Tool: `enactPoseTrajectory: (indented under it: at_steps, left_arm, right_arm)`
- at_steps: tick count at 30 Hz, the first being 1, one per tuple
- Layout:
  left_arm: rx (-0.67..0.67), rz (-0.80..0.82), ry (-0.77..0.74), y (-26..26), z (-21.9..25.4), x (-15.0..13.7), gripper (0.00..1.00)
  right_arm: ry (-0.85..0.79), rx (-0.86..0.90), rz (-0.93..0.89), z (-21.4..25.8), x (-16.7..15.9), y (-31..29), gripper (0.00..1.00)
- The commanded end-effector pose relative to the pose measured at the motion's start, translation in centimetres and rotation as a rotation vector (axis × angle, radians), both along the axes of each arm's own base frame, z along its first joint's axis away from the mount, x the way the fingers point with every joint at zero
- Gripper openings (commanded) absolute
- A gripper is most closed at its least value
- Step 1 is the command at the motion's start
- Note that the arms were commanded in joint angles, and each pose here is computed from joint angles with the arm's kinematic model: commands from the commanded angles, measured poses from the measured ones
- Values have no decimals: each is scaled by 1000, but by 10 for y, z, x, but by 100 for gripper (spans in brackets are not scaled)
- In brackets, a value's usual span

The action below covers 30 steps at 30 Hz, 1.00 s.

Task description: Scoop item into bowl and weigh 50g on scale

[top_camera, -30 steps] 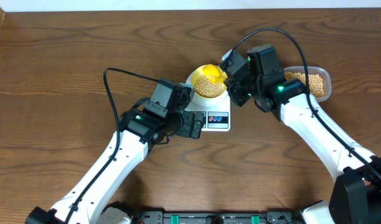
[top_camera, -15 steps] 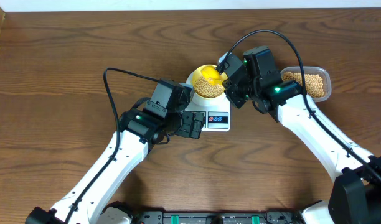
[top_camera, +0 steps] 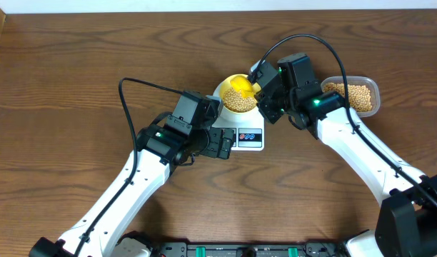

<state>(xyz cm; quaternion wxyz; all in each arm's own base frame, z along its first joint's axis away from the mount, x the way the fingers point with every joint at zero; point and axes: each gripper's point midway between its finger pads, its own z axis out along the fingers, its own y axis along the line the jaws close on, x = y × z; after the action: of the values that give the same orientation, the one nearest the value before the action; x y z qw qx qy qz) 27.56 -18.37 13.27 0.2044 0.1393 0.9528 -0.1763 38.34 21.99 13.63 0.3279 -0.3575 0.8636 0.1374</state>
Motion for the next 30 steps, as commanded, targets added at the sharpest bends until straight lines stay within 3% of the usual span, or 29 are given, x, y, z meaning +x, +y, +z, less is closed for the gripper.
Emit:
enactPoseTrajectory:
  at_steps: [1, 30]
  left_arm:
    - [-9, -9, -2, 0, 1, -3, 94]
    - [-9, -9, -2, 0, 1, -3, 94]
  right_arm:
    - [-3, 36, -7, 7, 4, 7, 1]
    - [-22, -30, -5, -2, 5, -2, 1]
